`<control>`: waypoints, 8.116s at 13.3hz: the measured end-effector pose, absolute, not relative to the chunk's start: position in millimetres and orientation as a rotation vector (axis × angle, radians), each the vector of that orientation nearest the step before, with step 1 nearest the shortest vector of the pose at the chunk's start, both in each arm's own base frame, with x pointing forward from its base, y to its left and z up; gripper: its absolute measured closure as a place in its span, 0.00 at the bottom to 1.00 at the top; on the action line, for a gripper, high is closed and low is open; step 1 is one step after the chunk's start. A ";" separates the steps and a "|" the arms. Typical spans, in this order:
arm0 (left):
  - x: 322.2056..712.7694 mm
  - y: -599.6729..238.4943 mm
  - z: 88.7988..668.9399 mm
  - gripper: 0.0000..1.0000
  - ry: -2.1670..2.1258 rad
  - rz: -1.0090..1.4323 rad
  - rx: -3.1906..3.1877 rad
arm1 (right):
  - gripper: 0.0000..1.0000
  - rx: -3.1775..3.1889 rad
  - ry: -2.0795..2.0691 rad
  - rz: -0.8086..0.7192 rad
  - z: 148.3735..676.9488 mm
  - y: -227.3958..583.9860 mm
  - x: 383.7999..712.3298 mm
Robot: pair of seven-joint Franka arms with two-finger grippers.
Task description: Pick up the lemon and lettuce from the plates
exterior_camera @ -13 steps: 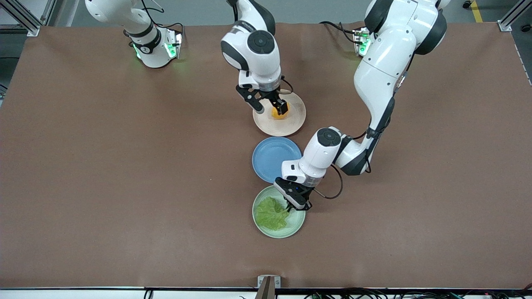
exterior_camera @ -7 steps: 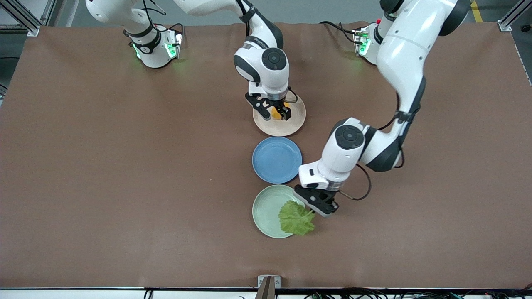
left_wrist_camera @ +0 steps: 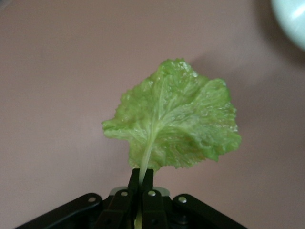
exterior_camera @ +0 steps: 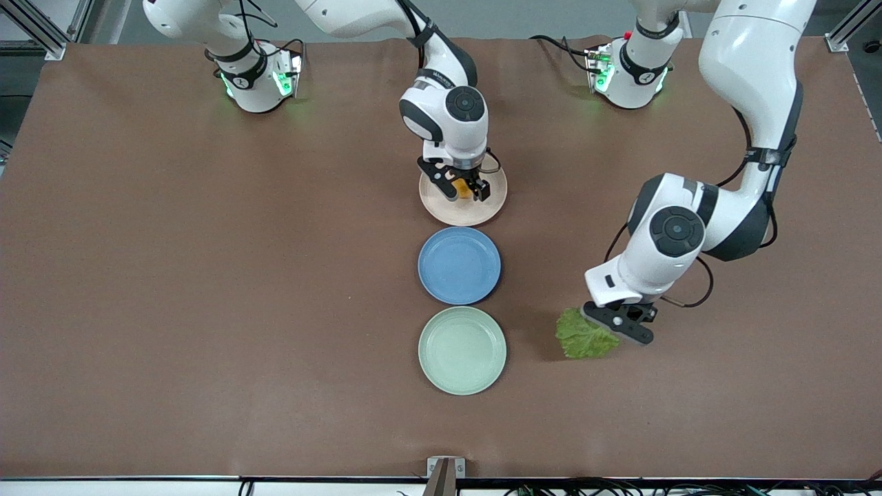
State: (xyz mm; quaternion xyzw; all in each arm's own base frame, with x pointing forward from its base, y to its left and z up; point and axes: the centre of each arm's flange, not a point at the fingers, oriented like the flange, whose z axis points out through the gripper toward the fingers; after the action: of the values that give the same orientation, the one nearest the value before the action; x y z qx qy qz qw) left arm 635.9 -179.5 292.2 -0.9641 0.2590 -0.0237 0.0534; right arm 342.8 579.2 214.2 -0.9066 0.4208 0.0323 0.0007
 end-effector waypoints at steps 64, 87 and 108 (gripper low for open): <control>539.2 -92.7 653.3 0.00 0.088 -0.051 -3.113 | 0.00 -3.147 -0.100 0.287 470.3 -35.2 656.3; 531.8 -78.9 647.1 0.00 0.042 -0.012 -3.142 | 0.00 -3.137 -0.080 0.098 549.1 -43.4 568.0; 531.6 -77.1 651.7 0.00 0.053 -0.035 -3.144 | 0.00 -3.126 -0.083 0.038 598.2 -40.6 537.3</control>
State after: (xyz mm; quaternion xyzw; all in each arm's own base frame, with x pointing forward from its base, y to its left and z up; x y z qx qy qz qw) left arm 531.6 -77.1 651.7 -0.9998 0.0169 -0.0110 -0.0015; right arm 537.3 -40.6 598.2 -0.9995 -0.0264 0.0122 0.0073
